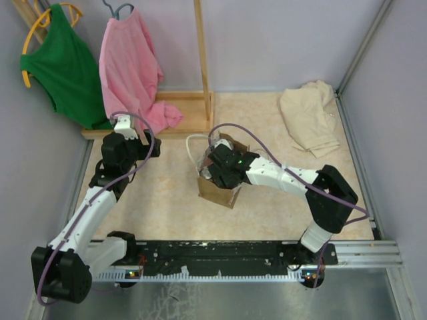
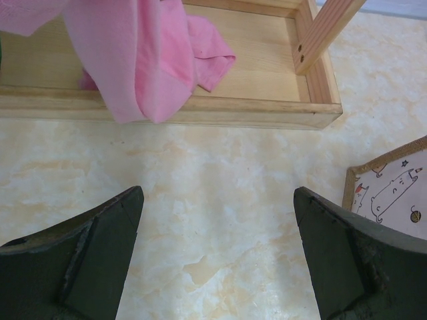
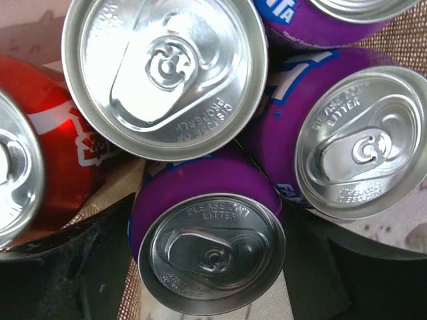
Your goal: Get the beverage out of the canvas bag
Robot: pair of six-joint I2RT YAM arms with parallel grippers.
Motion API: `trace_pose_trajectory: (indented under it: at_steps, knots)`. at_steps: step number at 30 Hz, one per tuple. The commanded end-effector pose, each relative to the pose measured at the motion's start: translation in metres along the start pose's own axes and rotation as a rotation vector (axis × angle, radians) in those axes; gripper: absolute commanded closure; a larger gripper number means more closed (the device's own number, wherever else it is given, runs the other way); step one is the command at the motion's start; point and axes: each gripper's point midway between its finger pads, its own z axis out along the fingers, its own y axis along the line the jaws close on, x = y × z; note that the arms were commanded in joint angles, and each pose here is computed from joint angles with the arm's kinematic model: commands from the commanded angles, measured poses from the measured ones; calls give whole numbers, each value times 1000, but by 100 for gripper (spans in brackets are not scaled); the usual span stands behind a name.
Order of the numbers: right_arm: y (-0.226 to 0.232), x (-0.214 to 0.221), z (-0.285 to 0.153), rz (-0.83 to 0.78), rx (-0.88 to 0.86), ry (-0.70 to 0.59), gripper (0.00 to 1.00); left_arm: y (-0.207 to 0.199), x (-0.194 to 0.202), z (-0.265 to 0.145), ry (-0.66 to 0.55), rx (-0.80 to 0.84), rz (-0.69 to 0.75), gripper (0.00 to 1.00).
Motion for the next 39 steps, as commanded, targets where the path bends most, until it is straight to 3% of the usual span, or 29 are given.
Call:
trace_pose_trajectory:
  at_steps: [1, 3, 7, 14, 23, 39]
  knots:
    - [7, -17, -2, 31, -10, -50, 29, -5, 2, 1, 7, 24, -10, 0]
    - [7, -22, -4, 39, -10, -68, 57, -6, 3, 2, 10, 25, -12, 0]
    - [6, -31, -9, 49, -9, -98, 100, -6, 4, 2, 15, 29, -16, 0]
    - [4, -37, -24, 54, -28, -136, 100, -7, 5, 2, 18, 35, -19, 0]
    - [-8, -71, -75, 52, -49, -253, 100, -9, 2, 3, 15, 40, -19, 0]
    - [-16, -88, -99, 43, -43, -317, 100, -9, 7, 4, 29, 45, -25, 0]
